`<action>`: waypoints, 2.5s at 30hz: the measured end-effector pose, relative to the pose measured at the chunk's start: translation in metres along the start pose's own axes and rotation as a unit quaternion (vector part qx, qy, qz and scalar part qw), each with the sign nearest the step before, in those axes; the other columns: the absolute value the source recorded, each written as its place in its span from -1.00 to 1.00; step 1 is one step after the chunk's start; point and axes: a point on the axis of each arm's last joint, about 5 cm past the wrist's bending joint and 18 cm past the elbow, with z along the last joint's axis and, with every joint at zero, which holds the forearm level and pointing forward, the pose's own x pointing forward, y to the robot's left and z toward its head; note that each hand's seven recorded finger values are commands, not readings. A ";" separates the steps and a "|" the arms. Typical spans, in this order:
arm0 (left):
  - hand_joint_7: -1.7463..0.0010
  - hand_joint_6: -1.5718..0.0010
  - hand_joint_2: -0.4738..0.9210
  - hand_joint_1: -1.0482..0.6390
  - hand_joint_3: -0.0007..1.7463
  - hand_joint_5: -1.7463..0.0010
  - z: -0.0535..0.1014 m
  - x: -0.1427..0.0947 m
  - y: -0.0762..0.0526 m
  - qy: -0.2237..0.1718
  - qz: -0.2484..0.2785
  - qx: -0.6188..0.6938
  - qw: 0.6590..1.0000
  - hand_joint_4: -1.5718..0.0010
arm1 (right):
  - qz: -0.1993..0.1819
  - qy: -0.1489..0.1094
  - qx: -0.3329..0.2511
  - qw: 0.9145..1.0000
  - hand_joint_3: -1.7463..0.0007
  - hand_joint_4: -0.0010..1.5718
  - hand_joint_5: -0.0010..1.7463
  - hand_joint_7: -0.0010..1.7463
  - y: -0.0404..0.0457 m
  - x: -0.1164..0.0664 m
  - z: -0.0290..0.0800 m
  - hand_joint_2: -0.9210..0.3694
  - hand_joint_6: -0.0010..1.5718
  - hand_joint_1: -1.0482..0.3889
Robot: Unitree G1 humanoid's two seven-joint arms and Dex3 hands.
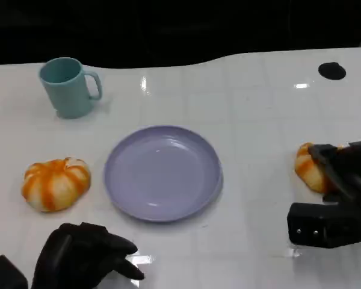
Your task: Grasp the bread from the table and place it into the plate.
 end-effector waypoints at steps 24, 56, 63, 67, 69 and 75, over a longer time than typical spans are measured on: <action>0.82 -1.00 0.81 -1.00 -1.00 0.58 0.000 -0.001 0.000 0.000 0.000 0.001 1.000 -1.00 | -0.188 -0.108 0.119 0.969 0.97 0.25 1.00 0.39 0.0061 -0.003 0.002 -0.84 0.31 0.56; 0.82 -1.00 0.80 -1.00 -1.00 0.58 0.000 -0.001 -0.001 0.003 0.001 0.003 1.000 -1.00 | -0.219 -0.231 0.332 0.888 -0.73 0.33 1.00 0.81 -0.0151 -0.004 0.087 0.17 0.12 0.51; 0.82 -1.00 0.80 -1.00 -1.00 0.59 0.000 -0.001 -0.002 0.002 0.001 0.001 1.000 -1.00 | -0.205 -0.248 0.349 0.880 -0.61 0.28 1.00 0.86 -0.0159 0.005 0.114 0.06 0.05 0.49; 0.82 -1.00 0.80 -1.00 -1.00 0.59 0.000 -0.001 -0.003 0.002 0.004 0.001 1.000 -1.00 | -0.194 -0.250 0.360 0.878 -0.51 0.19 1.00 0.62 -0.0160 0.009 0.121 -0.06 0.07 0.49; 0.81 -1.00 0.79 -1.00 -1.00 0.58 0.000 -0.001 -0.004 0.001 0.004 0.001 1.000 -1.00 | -0.183 -0.250 0.363 0.879 -0.37 0.15 0.76 0.19 -0.0158 0.010 0.122 -0.12 0.13 0.46; 0.81 -1.00 0.78 -1.00 -1.00 0.58 0.001 0.000 -0.005 -0.001 0.003 -0.001 1.000 -1.00 | -0.150 -0.257 0.351 0.888 0.02 -0.22 -0.09 -0.77 -0.0155 0.011 0.125 -0.32 0.00 0.23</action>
